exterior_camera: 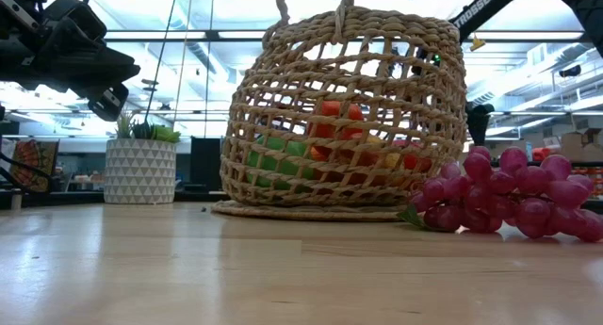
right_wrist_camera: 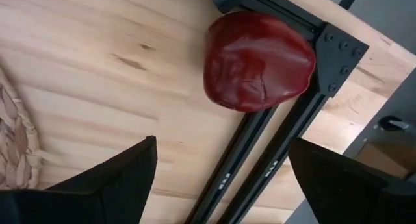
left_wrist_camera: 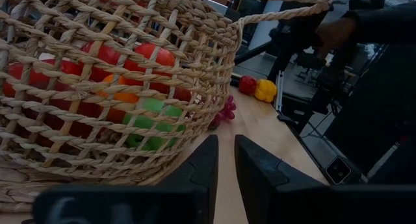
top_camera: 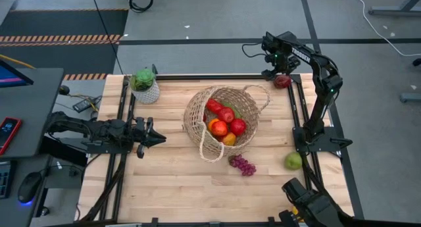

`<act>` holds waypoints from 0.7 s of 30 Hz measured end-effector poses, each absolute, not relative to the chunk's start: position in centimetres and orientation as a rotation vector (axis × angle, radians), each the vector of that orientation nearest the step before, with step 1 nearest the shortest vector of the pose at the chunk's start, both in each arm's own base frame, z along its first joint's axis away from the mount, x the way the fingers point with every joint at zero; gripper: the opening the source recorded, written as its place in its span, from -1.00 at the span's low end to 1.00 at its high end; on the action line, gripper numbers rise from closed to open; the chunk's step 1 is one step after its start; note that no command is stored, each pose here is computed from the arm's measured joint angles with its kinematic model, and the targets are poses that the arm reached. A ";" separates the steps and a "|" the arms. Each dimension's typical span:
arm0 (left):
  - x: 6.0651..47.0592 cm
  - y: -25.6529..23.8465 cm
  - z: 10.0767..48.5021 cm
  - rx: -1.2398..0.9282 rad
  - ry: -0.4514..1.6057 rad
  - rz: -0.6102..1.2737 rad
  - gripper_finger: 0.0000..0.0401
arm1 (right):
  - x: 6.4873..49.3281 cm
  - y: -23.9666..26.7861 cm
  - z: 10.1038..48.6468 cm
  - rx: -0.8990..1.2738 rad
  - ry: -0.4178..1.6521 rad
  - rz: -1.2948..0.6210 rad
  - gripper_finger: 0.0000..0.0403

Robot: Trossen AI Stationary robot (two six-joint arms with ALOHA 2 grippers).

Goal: Build produce basket
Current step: Put the green pear into the woven basket

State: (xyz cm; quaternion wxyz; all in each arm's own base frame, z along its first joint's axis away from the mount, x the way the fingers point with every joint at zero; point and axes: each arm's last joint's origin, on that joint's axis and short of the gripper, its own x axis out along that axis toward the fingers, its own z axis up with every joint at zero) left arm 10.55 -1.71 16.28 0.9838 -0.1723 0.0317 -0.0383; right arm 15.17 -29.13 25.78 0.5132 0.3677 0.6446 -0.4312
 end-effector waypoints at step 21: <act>10.6 -1.7 16.3 -0.347 0.064 -0.077 -0.69 | 16.1 -18.3 37.0 0.745 1.065 -1.028 0.73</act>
